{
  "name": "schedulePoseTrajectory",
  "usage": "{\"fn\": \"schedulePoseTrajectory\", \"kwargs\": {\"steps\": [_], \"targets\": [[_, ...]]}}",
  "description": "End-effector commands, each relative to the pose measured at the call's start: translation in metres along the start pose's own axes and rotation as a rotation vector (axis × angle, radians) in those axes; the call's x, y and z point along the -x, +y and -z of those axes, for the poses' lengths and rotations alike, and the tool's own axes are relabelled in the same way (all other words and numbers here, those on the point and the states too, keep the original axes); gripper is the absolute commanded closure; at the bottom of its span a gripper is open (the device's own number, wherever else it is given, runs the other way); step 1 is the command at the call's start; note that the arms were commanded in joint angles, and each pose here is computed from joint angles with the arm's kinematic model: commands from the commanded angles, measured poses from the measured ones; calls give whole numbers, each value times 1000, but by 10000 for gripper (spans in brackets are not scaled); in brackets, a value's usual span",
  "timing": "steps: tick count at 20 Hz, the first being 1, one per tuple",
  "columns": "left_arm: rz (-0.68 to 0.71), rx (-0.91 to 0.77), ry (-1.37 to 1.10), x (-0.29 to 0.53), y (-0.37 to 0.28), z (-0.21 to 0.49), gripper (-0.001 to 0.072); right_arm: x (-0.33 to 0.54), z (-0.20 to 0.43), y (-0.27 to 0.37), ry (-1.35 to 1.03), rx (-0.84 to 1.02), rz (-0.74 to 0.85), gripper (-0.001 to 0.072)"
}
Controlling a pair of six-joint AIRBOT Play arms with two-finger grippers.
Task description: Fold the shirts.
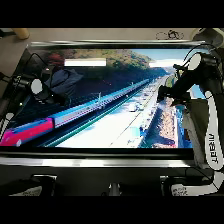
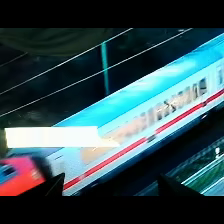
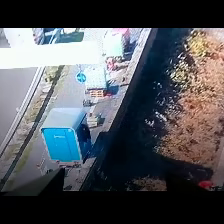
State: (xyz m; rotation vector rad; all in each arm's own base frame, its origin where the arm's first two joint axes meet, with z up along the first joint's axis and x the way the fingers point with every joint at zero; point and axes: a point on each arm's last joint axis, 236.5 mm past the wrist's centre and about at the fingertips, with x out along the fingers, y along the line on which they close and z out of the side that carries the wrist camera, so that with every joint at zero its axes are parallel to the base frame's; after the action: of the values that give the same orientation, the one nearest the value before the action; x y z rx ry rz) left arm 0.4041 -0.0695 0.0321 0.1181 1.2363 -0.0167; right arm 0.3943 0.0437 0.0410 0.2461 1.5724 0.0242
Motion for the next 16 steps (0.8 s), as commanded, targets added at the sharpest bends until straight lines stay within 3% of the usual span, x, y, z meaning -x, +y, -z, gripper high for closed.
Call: {"fn": "schedulePoseTrajectory", "kwargs": {"steps": [1,10,16], "targets": [[0,0,1,0,0,0,-13,0,0,0,0,0,0,43],[0,0,1,0,0,0,-13,0,0,0,0,0,0,43],[19,51,-17,-1,-5,-4,-13,3,-40,7,-169,-30,-31,43]]}}
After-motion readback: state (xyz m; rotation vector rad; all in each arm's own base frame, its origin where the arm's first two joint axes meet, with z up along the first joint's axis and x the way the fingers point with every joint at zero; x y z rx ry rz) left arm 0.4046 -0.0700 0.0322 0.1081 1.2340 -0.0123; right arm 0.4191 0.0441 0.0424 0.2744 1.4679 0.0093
